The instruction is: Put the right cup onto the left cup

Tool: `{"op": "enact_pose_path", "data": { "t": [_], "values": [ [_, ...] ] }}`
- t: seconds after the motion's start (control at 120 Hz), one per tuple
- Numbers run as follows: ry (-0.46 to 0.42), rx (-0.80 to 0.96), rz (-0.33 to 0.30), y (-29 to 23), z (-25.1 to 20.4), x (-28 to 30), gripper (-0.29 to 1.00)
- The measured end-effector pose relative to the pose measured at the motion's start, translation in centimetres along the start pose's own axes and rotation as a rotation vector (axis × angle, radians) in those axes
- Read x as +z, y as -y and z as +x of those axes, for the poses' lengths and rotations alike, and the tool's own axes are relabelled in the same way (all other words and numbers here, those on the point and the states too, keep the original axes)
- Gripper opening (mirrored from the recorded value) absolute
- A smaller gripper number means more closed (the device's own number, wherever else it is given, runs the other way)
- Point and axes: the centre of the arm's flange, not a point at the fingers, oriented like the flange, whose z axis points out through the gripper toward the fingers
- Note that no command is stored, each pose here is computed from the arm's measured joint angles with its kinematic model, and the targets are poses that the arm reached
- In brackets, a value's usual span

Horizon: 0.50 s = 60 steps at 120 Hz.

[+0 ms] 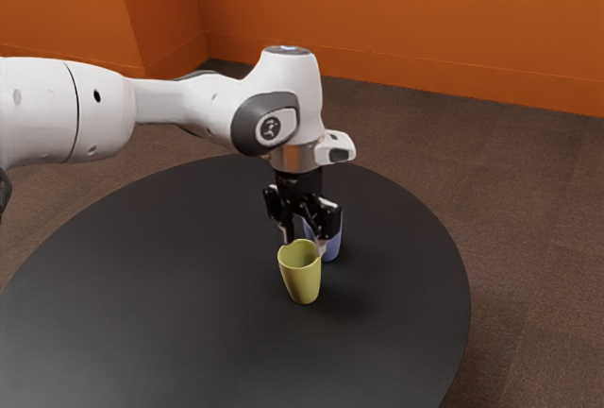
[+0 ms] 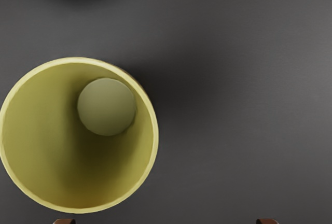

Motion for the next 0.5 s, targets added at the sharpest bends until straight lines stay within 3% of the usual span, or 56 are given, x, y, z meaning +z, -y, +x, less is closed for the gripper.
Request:
{"op": "enact_pose_path", "data": {
  "t": [0.5],
  "values": [
    [-0.007,-0.055,0.002,0.8,3.2,5.1,0.38]
  ]
}}
